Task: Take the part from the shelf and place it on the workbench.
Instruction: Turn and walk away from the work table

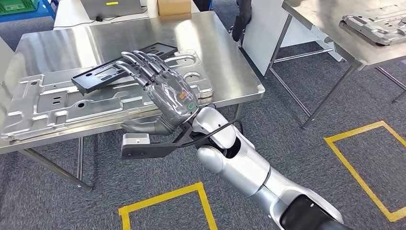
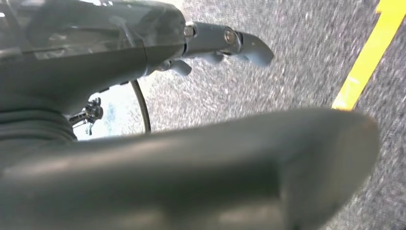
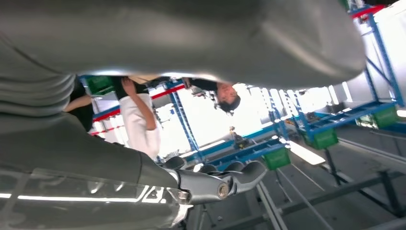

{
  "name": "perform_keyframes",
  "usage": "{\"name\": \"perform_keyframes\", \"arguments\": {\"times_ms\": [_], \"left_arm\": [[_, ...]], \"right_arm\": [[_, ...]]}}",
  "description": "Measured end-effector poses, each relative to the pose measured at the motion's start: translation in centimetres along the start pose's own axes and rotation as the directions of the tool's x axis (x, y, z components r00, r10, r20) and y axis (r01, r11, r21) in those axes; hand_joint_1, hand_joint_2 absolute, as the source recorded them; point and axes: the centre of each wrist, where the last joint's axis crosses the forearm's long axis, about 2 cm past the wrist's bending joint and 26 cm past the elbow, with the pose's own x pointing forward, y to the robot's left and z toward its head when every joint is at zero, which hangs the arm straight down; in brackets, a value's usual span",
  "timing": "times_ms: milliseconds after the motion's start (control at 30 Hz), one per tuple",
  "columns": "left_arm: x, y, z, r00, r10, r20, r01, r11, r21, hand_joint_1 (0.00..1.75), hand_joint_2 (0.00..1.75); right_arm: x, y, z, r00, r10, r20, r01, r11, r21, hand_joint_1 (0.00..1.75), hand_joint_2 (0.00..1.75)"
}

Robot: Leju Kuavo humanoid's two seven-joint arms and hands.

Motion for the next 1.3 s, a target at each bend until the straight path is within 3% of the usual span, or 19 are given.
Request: {"name": "perform_keyframes", "arguments": {"times_ms": [533,700,833,1033,1133,1233,1300], "left_arm": [[0.2,-0.2,0.0,1.000,-0.005,0.021,0.005,1.000,-0.004,0.00,0.00],[0.2,-0.2,0.0,1.000,-0.005,0.023,0.005,1.000,-0.001,0.00,0.00],[0.3,0.0,0.0,0.999,0.000,0.034,0.000,1.000,0.016,0.00,0.00],[0.2,-0.4,0.0,0.999,0.014,0.042,-0.015,0.999,0.032,0.00,0.00],[0.1,-0.5,0.0,0.999,0.016,0.045,-0.017,0.999,0.037,0.00,0.00],[0.1,-0.5,0.1,0.999,0.023,0.047,-0.025,0.998,0.049,0.00,0.00],[0.2,-0.6,0.1,0.998,0.046,0.044,-0.049,0.997,0.058,0.00,0.00]], "right_arm": [[-0.2,0.9,0.4,0.999,-0.038,-0.011,0.038,0.999,0.015,0.00,0.00],[-0.7,3.5,2.2,0.989,-0.133,-0.063,0.137,0.989,0.063,0.00,0.00],[-2.3,7.0,5.4,0.946,-0.267,-0.184,0.290,0.951,0.109,0.00,0.00],[-5.0,14.1,15.7,0.803,-0.360,-0.475,0.452,0.887,0.092,0.00,0.00],[-5.3,16.3,20.4,0.712,-0.366,-0.599,0.508,0.857,0.081,0.00,0.00],[-5.2,18.0,25.3,0.529,-0.387,-0.756,0.605,0.796,0.015,0.00,0.00],[-4.9,19.0,29.9,0.353,-0.396,-0.847,0.658,0.749,-0.076,0.00,0.00]]}}
